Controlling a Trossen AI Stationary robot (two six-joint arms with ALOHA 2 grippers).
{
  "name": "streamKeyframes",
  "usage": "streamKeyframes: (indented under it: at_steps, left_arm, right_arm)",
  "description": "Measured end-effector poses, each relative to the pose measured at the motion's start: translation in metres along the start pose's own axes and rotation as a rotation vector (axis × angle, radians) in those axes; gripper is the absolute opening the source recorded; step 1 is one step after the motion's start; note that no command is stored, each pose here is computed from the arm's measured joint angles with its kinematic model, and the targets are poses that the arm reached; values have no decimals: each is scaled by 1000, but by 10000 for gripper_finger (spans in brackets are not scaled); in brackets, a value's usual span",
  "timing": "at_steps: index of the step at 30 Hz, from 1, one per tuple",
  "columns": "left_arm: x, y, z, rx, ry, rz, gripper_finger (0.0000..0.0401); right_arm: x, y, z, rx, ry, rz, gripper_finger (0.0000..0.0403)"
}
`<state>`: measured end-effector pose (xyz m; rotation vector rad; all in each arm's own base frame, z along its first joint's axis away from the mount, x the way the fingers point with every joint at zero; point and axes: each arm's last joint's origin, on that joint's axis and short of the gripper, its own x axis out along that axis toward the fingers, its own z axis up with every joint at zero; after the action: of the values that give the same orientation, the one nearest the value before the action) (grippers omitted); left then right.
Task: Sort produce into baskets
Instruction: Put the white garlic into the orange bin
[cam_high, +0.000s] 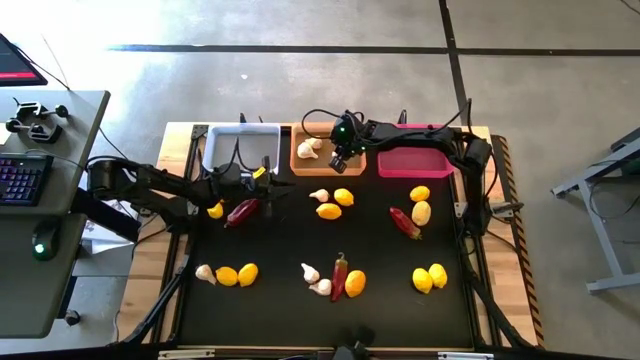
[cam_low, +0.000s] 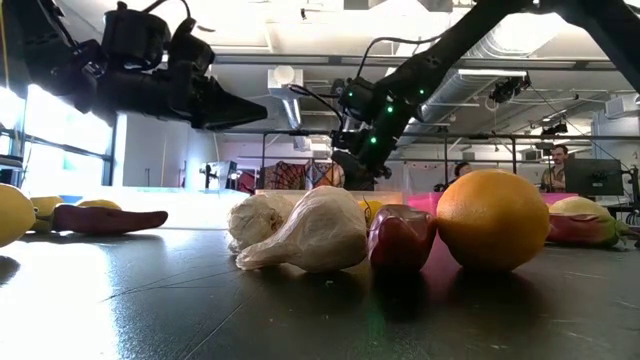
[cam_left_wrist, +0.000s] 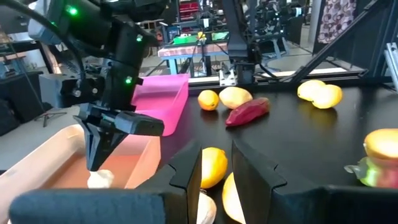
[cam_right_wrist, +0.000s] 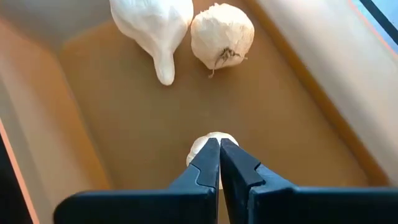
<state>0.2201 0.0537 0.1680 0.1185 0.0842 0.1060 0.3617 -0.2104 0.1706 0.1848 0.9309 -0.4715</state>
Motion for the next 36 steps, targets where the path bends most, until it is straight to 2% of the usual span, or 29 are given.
streamKeyframes:
  at_steps: [6, 9, 14, 18, 21, 24, 27, 31, 36]
  left_arm:
    - [0, -3, 0, 0, -2, -13, 73]
    - [0, -4, 0, 0, -2, -17, 73]
    - [0, -4, 0, -1, 7, -18, 73]
    - [0, -4, -1, 7, 13, -19, 73]
    - [0, -4, -1, 6, 13, -18, 73]
    - [0, -4, -2, 5, 20, -19, 73]
    - [0, -4, -2, 5, 26, -20, 73]
    - [0, -4, -3, 3, 39, -22, 73]
    - [0, -5, -5, 0, 57, -24, 73]
  right_arm:
    - [0, 0, 0, -5, -3, 0, 9]
    - [-1, 2, 1, -15, -7, -13, 39]
    - [-10, 9, 3, -43, -1, -117, 109]
    - [-34, 21, 11, -33, -40, -112, 130]
    - [-58, 34, 18, -77, -92, -146, 111]
    - [-75, 48, 22, -116, -132, -152, 59]
    - [-78, 63, 22, -140, -159, -129, 10]
    - [-68, 86, 7, -154, -209, -91, 15]
    - [-59, 107, -27, -127, -263, -81, 4]
